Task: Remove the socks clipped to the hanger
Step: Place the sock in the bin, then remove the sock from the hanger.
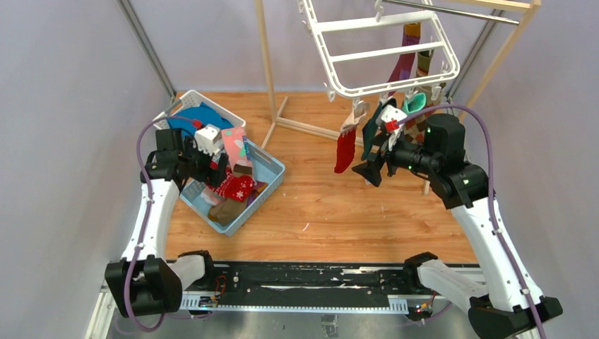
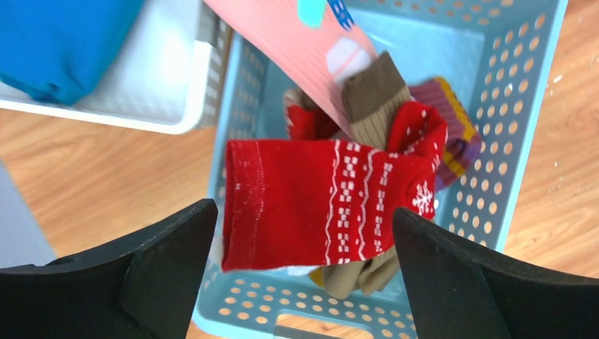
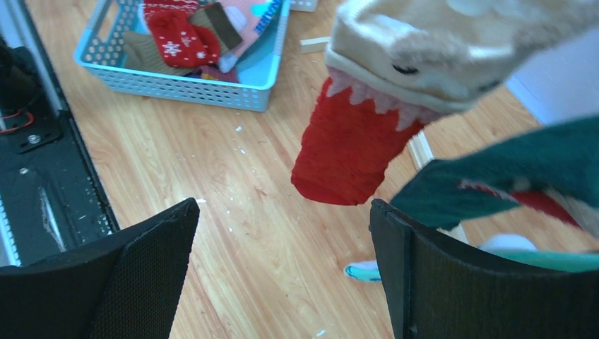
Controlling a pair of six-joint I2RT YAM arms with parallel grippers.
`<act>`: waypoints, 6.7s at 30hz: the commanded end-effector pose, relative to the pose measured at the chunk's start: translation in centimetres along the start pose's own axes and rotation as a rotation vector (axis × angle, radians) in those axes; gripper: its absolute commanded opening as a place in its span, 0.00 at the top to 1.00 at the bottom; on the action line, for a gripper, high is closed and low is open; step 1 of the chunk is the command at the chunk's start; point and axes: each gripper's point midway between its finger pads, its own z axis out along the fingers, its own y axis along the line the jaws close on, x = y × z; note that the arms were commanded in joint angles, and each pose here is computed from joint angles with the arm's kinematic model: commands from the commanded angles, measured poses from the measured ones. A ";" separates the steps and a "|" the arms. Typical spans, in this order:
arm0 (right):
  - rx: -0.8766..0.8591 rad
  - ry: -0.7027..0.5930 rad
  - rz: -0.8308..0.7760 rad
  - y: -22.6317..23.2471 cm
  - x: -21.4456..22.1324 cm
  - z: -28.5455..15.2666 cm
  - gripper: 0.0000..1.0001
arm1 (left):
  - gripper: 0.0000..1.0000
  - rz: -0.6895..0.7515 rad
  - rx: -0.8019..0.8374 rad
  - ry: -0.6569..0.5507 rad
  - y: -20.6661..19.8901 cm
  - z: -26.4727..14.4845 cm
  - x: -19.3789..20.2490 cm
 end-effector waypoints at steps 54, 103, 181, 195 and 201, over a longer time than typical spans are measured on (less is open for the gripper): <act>0.080 -0.193 0.126 -2.9 -3.2 -3.8 0.22 | 0.77 0.298 0.640 -0.735 -33.3 -2.5 -29.7; -0.154 -0.476 0.439 -2.7 -12.1 1.7 0.31 | 1.00 0.296 1.027 -0.708 -34.7 -8.5 -27.4; -0.113 -0.754 0.551 -4.8 -12.5 -0.7 0.41 | 1.00 0.290 0.998 -0.673 -34.6 -5.8 -25.3; -0.058 -0.791 0.541 -5.6 -10.8 0.7 0.42 | 1.00 0.280 1.007 -0.656 -34.9 -5.1 -25.5; -0.127 -0.818 0.472 -4.4 -11.7 1.7 0.41 | 1.00 0.282 1.010 -0.652 -35.0 -5.0 -25.3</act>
